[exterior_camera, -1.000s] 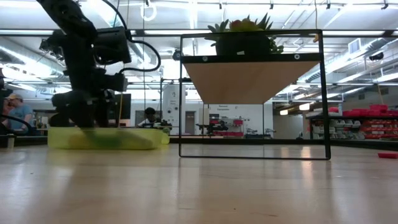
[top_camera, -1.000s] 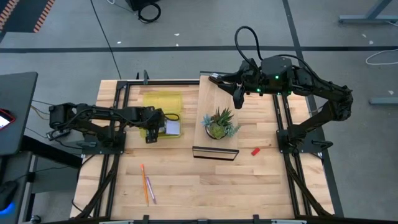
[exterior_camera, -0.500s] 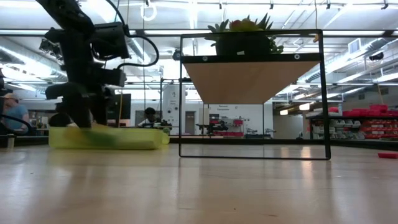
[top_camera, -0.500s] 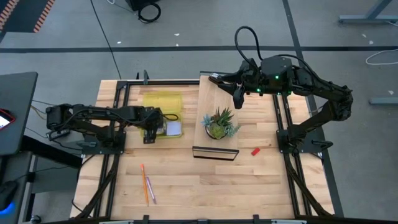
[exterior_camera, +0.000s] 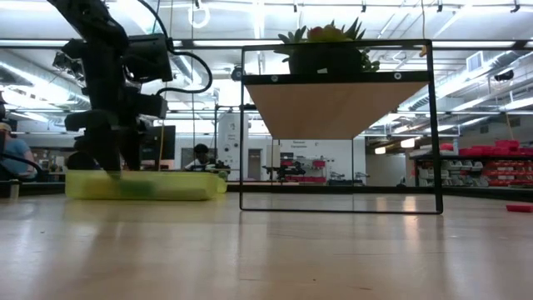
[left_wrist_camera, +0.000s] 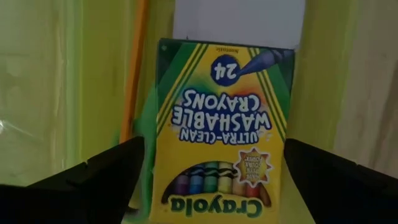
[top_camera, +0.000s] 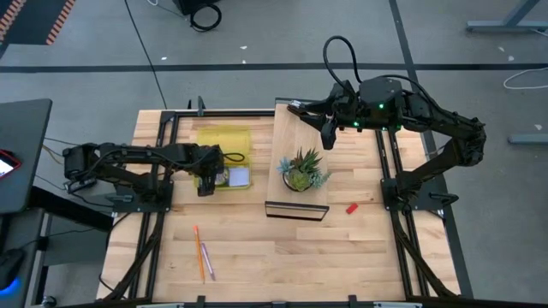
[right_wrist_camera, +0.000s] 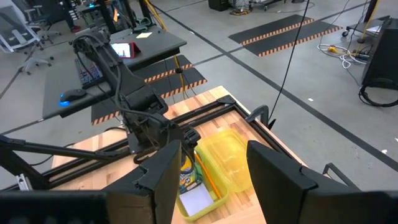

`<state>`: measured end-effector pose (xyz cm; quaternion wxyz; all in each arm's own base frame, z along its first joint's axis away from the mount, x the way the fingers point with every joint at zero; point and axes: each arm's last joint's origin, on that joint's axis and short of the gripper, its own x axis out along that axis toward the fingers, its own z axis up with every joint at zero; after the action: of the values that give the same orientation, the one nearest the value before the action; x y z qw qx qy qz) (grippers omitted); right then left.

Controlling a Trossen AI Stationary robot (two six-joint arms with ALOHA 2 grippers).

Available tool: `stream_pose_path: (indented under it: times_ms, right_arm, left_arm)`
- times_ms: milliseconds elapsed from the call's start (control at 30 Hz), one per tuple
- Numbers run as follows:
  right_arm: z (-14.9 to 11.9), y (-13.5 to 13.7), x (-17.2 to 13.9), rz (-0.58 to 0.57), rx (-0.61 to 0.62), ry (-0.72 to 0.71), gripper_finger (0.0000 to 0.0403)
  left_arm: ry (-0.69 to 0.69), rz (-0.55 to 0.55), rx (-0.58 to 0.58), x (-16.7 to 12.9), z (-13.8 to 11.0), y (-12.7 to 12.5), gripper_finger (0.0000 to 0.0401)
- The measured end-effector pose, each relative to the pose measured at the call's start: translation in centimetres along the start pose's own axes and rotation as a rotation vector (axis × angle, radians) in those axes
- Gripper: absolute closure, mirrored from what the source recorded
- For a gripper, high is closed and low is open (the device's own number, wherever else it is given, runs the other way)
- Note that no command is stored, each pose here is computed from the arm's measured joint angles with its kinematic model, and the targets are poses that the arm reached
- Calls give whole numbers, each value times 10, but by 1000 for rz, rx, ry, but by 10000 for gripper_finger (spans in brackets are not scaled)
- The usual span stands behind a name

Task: Pack school essentials
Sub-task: Adjust the yellow crayon box in the yellow supply box, then put the purple pen into the yellow supply box

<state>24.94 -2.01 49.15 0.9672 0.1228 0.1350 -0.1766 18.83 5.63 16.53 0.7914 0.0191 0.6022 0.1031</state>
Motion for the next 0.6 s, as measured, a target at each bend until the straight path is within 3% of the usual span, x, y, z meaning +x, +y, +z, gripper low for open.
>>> stream_pose_path:
  times_ms: [367,600]
  right_arm:
    - [0,0,0,-8,-11,-2,213]
    - [0,0,0,-17,-26,-5,213]
  left_arm:
    - [-1,-12,-33,-36,22,3,5]
    - [42,-80,7,-47,18,-21,5]
